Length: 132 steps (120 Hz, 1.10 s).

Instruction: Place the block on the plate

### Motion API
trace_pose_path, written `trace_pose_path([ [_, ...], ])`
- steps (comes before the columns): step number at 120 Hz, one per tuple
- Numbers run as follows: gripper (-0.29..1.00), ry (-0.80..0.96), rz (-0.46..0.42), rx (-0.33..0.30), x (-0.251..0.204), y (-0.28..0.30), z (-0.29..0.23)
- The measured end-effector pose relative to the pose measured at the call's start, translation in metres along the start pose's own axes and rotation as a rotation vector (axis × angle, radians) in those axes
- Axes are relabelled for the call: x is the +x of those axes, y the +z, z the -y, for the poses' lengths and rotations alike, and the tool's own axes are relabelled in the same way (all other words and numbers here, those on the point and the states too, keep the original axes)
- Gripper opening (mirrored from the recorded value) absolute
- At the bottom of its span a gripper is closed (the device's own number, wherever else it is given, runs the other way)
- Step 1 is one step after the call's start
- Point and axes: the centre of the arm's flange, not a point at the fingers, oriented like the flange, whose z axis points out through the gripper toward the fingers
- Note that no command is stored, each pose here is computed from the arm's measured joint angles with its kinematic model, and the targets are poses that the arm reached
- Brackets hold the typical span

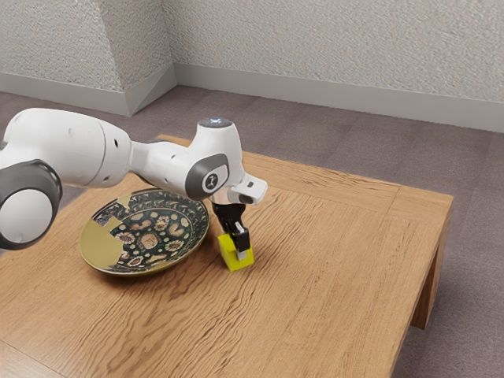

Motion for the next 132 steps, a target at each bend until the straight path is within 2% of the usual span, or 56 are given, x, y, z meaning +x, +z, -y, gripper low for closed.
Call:
trace_pose_path([
  [36,0.41,-0.002,-0.014,0.014,0.002,-0.011,-0.002],
  [81,0.38,-0.013,-0.089,0.071,-0.005,-0.087,-0.009],
  [132,0.37,-0.165,-0.039,0.089,-0.069,-0.112,0.070],
])
